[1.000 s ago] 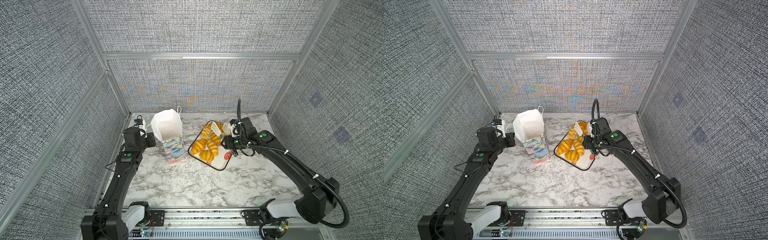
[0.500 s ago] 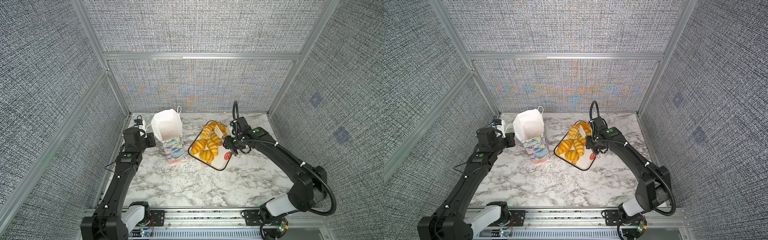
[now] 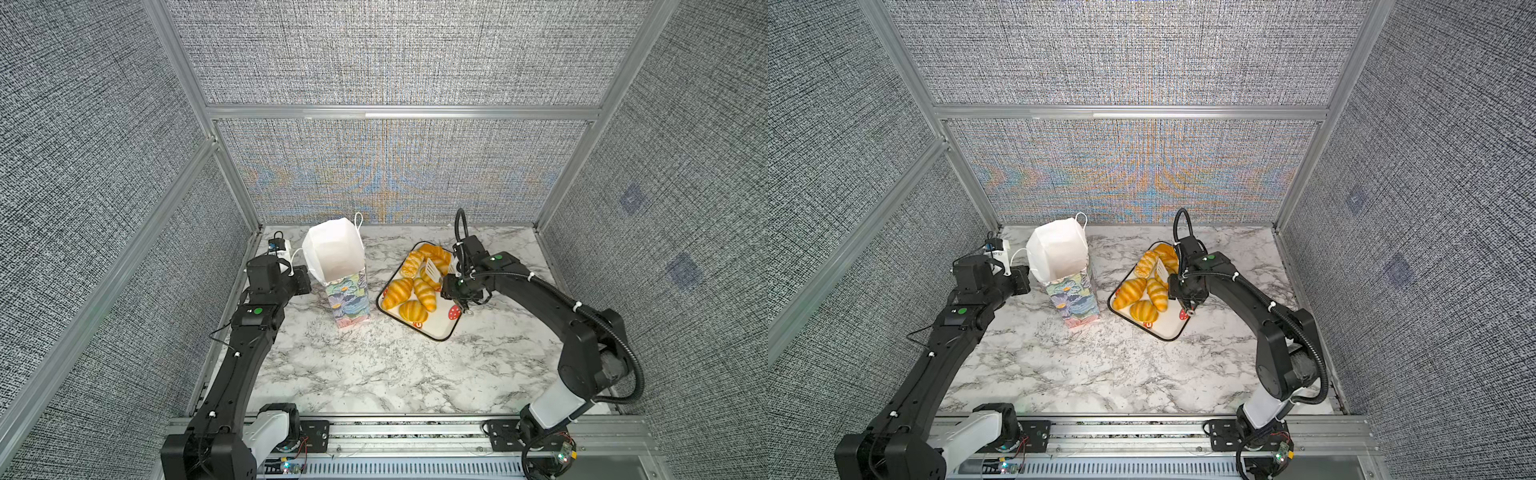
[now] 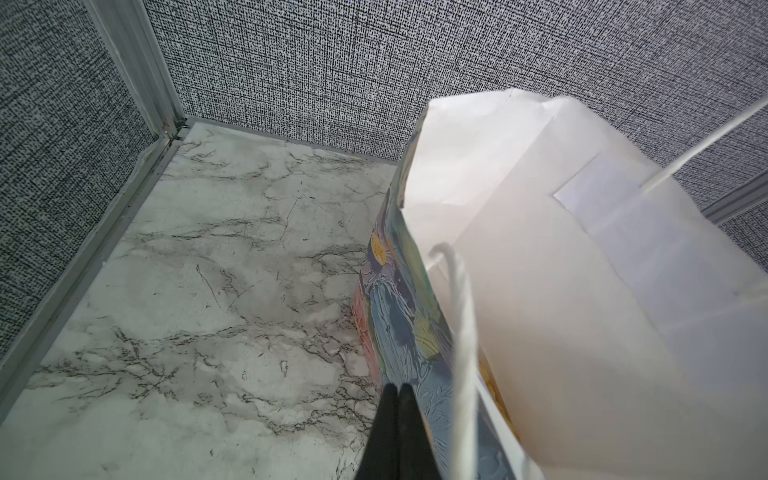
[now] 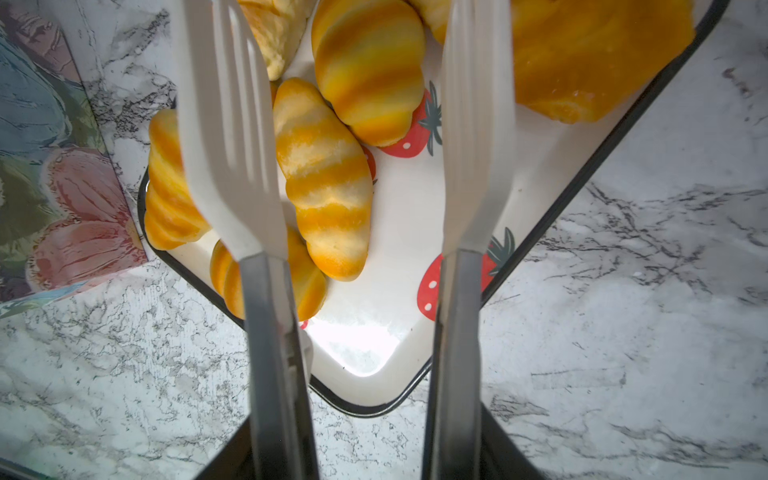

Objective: Place the fake bread into the paper bag
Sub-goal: 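Lower the tongs with the right gripper onto a striped croissant on the tray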

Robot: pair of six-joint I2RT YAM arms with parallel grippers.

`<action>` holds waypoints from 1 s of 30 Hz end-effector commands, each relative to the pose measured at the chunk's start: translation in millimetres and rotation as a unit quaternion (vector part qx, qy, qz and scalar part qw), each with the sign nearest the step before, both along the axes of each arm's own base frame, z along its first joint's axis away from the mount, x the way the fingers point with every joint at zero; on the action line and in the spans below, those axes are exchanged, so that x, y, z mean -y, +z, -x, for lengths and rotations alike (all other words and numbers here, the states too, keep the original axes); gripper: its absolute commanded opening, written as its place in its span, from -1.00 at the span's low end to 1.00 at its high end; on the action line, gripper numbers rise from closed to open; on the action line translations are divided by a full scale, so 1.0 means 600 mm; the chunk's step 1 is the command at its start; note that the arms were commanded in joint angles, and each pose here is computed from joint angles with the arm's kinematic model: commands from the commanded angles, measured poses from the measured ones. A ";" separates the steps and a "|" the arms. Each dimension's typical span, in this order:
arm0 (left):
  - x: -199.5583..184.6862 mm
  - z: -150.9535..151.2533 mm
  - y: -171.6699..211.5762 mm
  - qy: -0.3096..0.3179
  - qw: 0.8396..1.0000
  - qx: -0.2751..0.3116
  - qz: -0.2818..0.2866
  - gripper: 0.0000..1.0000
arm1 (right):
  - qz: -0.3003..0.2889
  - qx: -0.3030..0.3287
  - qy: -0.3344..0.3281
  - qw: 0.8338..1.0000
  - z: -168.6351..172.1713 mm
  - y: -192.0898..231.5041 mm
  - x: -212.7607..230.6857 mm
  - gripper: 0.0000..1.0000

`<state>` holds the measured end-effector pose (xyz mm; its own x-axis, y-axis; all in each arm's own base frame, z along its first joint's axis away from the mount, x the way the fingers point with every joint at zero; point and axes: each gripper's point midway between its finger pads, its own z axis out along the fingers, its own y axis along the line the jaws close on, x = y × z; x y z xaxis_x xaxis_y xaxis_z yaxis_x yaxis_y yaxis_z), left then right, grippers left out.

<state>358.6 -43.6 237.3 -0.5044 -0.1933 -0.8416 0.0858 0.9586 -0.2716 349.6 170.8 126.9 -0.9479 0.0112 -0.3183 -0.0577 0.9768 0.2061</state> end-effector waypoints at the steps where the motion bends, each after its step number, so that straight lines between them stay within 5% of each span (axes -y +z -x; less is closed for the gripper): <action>1: -0.001 -0.001 0.003 0.000 1.000 0.007 -0.001 -1.00 | -0.017 0.002 -0.006 1.000 -0.011 -0.002 -0.009 0.10; 30: -0.001 -0.001 0.003 0.000 1.000 0.007 -0.001 -1.00 | -0.036 -0.028 -0.011 0.999 -0.032 -0.057 -0.019 0.10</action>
<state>358.0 -43.6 238.7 -0.5006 -0.1908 -0.8444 0.0883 0.9591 -0.2691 363.3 179.4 88.6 -0.9689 0.0412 -0.2439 -0.0238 0.9659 0.2577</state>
